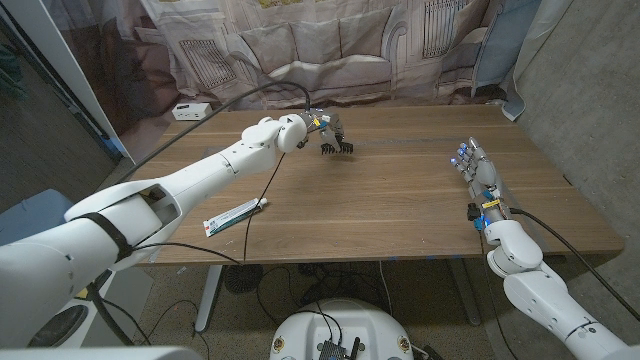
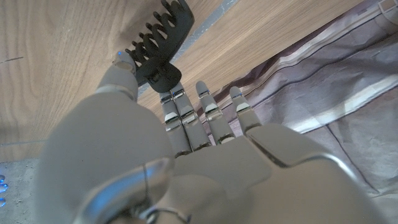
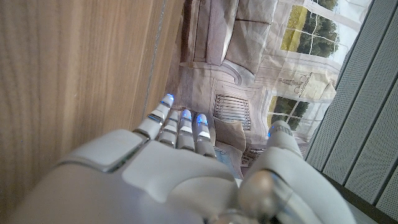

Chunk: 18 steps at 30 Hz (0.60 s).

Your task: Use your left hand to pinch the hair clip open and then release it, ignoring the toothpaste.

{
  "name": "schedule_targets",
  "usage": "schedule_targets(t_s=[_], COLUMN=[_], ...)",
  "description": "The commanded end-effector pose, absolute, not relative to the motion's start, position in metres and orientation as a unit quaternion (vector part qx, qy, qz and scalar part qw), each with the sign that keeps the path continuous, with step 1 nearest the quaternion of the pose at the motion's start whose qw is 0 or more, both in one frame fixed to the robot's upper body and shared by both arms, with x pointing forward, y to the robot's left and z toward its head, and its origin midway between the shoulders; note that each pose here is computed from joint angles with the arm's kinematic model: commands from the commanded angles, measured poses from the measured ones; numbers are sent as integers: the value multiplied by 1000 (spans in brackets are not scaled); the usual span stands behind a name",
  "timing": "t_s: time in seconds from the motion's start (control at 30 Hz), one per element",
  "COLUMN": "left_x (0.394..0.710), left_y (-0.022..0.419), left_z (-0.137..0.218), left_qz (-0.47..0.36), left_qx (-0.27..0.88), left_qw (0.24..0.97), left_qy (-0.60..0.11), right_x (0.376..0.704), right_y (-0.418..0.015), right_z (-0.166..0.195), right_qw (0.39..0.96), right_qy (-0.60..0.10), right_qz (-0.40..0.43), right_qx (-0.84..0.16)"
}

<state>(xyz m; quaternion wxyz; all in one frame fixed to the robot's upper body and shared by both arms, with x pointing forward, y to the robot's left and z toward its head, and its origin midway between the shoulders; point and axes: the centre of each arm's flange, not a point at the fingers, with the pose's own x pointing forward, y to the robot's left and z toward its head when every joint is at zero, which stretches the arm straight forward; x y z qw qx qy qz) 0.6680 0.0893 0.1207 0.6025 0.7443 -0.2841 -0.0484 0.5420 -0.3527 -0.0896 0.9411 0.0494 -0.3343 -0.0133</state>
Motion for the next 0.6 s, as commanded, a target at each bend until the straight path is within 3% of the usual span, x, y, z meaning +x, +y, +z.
schedule_targets(t_s=[0.03, 0.6], left_x=[668, 672], left_y=[89, 96], left_z=[120, 113], left_qz=[-47, -48], left_qx=[745, 744], left_qw=[603, 611], left_qy=[-281, -266], right_x=[543, 545], right_y=[-353, -353], right_z=[-91, -95], right_qw=[942, 944], right_qy=[-333, -325], right_qz=[-11, -7], right_qx=[50, 51])
